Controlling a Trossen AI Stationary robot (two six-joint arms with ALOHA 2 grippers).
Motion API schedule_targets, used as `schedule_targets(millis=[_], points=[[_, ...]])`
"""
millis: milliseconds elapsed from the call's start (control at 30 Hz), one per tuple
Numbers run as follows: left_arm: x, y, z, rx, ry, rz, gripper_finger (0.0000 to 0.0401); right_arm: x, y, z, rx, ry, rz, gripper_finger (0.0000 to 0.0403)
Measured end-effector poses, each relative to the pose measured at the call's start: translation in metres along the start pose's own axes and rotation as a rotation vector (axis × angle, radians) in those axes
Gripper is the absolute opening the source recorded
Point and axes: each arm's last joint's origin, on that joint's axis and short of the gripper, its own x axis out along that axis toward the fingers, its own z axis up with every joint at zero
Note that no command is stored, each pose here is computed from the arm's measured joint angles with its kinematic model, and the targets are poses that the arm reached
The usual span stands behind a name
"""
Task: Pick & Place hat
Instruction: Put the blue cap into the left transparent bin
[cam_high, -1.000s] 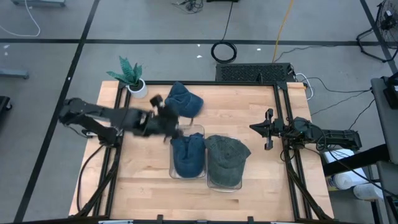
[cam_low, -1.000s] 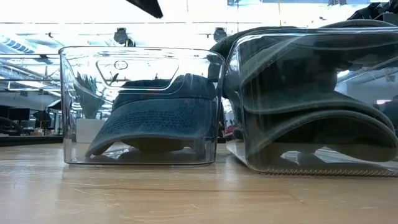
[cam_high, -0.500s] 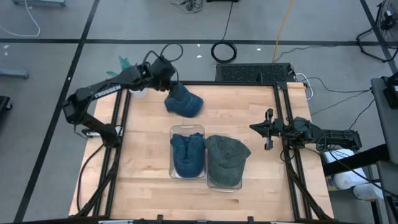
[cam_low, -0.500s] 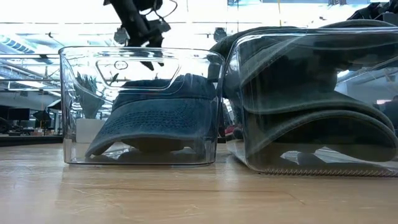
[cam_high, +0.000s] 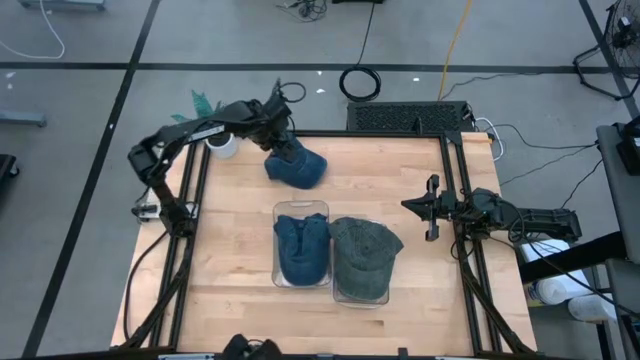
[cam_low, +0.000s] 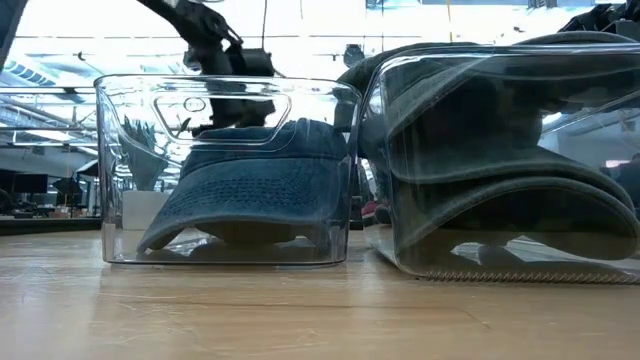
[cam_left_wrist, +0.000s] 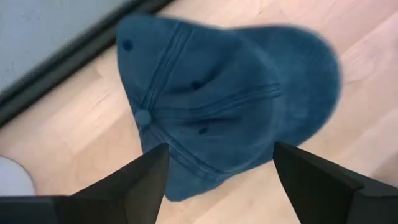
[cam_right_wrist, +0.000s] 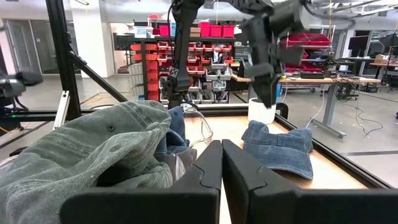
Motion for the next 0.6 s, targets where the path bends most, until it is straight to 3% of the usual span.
schedule_targets(millis=[133,333,600], points=[[0.02,-0.001,0.006,0.087,0.002,0.007,0.0278,0.0,0.0,0.0,0.0,0.0,0.0,0.0],[0.028,-0.007,0.007,0.546,-0.005,0.006,0.0248,0.0,0.0,0.0,0.0,0.0,0.0,0.0],[0.028,-0.021,0.001,1.042,0.006,-0.012,0.0214,0.0,0.0,0.0,0.0,0.0,0.0,0.0]])
